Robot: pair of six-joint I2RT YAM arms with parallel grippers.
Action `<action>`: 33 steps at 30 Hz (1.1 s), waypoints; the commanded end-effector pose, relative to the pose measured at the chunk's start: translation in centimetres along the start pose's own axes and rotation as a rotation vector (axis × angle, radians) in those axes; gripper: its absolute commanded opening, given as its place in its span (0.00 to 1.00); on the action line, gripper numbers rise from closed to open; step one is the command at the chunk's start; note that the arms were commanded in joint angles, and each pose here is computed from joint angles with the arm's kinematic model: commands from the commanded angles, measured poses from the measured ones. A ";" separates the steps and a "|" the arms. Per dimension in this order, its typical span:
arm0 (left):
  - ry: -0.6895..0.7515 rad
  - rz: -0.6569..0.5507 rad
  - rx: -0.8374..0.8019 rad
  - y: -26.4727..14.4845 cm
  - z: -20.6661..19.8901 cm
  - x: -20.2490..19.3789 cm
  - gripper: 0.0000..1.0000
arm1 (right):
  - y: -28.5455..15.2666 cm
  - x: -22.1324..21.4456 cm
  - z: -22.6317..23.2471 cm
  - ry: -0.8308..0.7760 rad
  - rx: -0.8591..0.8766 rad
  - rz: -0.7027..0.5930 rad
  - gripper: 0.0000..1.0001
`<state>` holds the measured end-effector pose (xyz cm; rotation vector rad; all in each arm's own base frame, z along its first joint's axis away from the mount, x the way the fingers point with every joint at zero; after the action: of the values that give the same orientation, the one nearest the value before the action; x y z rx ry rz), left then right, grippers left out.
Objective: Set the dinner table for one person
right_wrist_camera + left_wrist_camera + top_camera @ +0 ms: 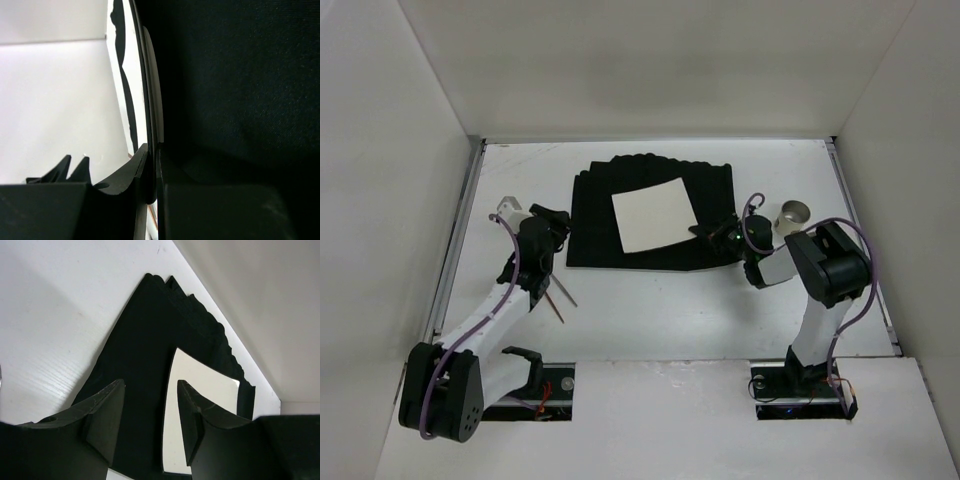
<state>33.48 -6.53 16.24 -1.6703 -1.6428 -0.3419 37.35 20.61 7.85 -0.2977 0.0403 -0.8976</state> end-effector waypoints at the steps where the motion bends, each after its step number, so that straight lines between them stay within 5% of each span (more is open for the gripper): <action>1: -0.003 -0.023 -0.016 0.2 -0.4 0.2 0.44 | -0.3 2.6 10.6 -0.047 0.392 -0.088 0.04; 15: 0.139 0.100 0.123 1.4 3.3 -6.0 0.45 | 2.0 3.8 6.0 0.004 0.280 -0.161 0.07; 24: 0.287 0.095 0.246 0.4 5.2 -6.7 0.48 | 1.3 3.7 2.5 -0.021 0.126 -0.197 0.52; 33: 0.400 0.089 0.327 -0.7 7.0 -7.0 0.49 | -1.2 4.5 -0.1 -0.198 -0.138 -0.316 0.60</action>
<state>29.37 -8.30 5.91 -1.3944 -1.2089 -0.3052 40.02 17.75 9.46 -0.3790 -0.0732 -1.1320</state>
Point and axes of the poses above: each gripper's point midway between its finger pads, its own y axis out along the fingers, its own z axis along the line the jaws close on, x = y × z, the point moved 2 cm from there along -y, back along the fingers, and after that the axes turned 2 degrees about y, right-handed, at the moved point
